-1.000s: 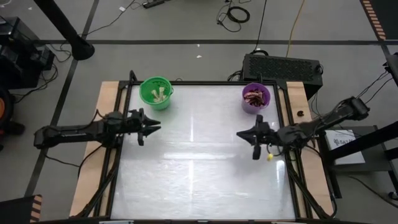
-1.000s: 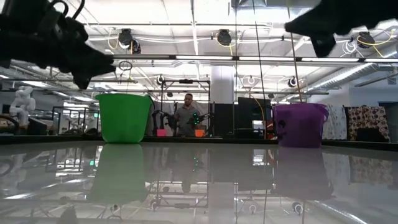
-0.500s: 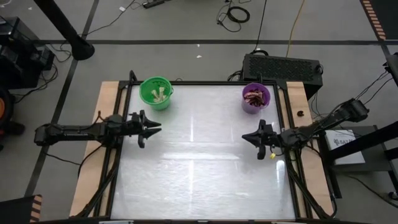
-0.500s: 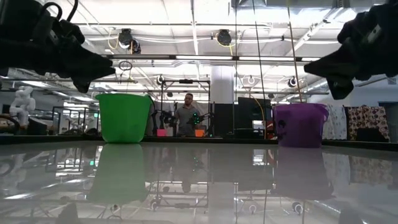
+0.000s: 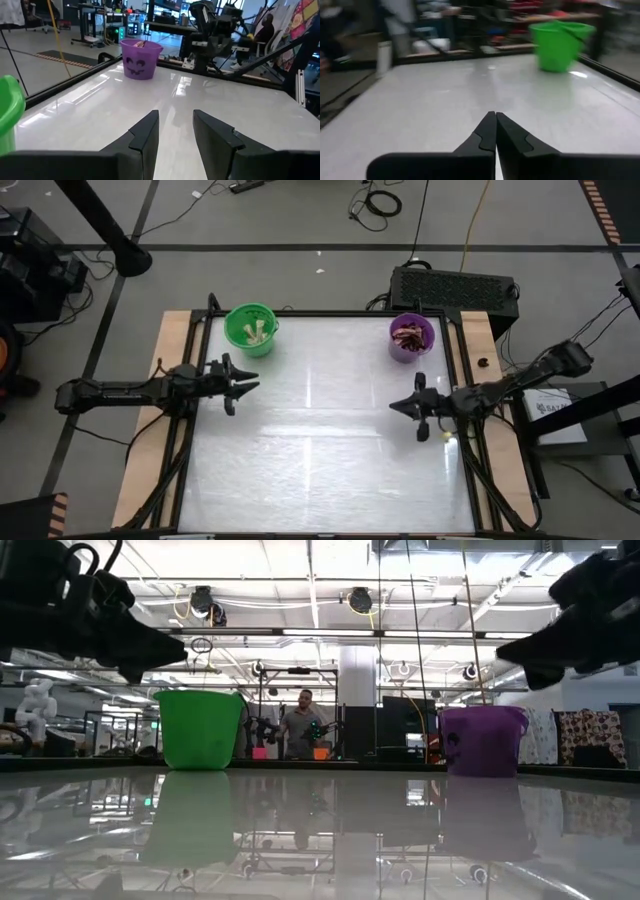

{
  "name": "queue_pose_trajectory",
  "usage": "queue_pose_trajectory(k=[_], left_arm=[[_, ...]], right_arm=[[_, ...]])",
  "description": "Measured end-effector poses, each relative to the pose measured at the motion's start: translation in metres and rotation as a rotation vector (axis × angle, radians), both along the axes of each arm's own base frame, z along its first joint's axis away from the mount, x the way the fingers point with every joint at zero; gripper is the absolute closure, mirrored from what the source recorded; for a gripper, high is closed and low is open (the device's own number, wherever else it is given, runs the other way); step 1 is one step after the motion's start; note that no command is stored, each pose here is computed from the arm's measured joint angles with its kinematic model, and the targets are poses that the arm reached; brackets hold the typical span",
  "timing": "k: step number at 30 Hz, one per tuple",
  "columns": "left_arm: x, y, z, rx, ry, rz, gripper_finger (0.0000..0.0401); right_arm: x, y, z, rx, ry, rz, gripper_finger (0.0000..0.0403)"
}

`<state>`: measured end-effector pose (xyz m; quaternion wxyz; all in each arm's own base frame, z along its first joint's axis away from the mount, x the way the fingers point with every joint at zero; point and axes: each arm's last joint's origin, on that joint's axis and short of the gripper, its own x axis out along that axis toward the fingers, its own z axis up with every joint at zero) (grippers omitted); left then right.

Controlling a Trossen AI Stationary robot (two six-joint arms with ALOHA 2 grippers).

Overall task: Sort candy by brand, put in halloween buckets
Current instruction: Return to Home Position

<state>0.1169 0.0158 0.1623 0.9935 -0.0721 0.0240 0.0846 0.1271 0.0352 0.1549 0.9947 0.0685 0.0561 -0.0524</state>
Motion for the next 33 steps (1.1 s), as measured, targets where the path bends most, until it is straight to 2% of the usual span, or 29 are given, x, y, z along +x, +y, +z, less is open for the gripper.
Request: queue_pose_trajectory(k=[3,6,9,13,19,25,30,33], left_arm=[[0.000,0.000,-0.001,-0.001,0.014,0.000,0.0273],[0.000,0.000,-0.002,-0.007,0.014,0.001,0.0273],[0.000,0.000,-0.002,-0.008,0.015,0.001,0.0273],[0.000,0.000,-0.002,-0.008,0.015,0.001,0.0273],[0.000,0.000,-0.002,-0.008,0.015,0.001,0.0273],[0.000,0.000,-0.002,-0.008,0.015,0.001,0.0273],[0.000,0.000,-0.002,-0.008,0.015,0.001,0.0273],[0.000,0.000,-0.002,-0.008,0.015,0.001,0.0273]], right_arm=[[-0.001,-0.001,0.004,-0.051,-0.027,0.114,0.0403],[-0.001,-0.007,0.004,-0.081,-0.012,0.131,0.0402],[-0.002,-0.015,0.001,-0.078,0.015,0.144,0.0402],[-0.001,-0.020,0.001,-0.064,0.017,0.235,0.0402],[-0.003,-0.027,-0.011,-0.093,0.139,0.207,0.0402],[-0.003,-0.030,-0.011,-0.122,0.147,0.185,0.0402],[-0.006,-0.030,0.001,-0.161,0.178,0.199,0.0402],[-0.010,-0.030,0.007,-0.165,0.136,0.200,0.0402]])
